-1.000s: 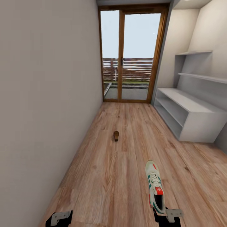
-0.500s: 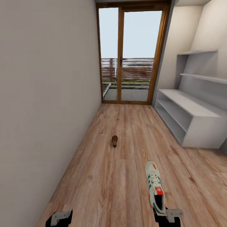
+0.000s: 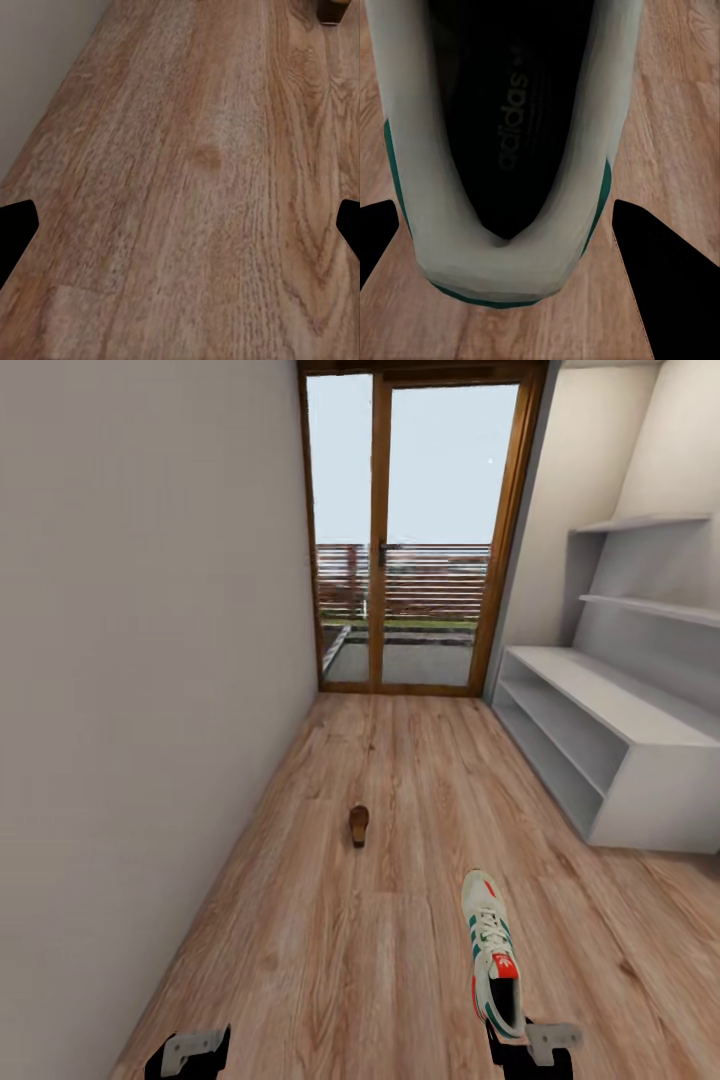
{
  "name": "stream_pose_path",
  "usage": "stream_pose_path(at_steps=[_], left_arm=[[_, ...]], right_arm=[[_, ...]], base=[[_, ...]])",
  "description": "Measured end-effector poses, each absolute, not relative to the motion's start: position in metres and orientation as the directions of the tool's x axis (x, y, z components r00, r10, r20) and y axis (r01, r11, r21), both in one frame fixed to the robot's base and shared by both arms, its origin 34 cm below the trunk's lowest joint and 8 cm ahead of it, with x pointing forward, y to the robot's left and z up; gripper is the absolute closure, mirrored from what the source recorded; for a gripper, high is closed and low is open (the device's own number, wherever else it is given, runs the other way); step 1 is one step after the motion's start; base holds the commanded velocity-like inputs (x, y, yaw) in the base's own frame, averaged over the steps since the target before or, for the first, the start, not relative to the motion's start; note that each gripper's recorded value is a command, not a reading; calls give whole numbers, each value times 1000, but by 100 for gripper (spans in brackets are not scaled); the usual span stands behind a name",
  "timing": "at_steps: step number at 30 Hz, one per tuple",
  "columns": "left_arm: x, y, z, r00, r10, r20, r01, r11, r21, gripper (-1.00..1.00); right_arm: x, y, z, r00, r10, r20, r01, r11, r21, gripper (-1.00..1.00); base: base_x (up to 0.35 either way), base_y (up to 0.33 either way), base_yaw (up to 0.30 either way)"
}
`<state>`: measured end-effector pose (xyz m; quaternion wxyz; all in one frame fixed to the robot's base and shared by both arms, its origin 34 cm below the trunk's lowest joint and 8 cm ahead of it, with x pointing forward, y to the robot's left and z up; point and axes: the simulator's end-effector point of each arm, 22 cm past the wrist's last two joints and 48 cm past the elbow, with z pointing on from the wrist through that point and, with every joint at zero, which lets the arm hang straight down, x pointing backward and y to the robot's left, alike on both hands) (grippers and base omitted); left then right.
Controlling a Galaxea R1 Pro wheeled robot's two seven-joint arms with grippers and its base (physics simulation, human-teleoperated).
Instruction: Pick up the two gym shoes and the two sandals from the corridor floor and place them onto the hallstand (shoe rack) in the corridor, making sure they are on the rack and not on the floor. Arrange them so the two gym shoes are next to each other and the two sandals are next to each other.
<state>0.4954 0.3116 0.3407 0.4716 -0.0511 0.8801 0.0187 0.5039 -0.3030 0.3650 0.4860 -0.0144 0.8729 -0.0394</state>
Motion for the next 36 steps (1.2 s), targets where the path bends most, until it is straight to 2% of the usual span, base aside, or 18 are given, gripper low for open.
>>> stream_pose_path(at_steps=[36], left_arm=[[495, 311, 341, -550, -73, -832, -107, 994, -16, -100]], right_arm=[[504, -303, 366, -525, -62, -849, 16, 996, -83, 100]], base=[[340, -80, 0]])
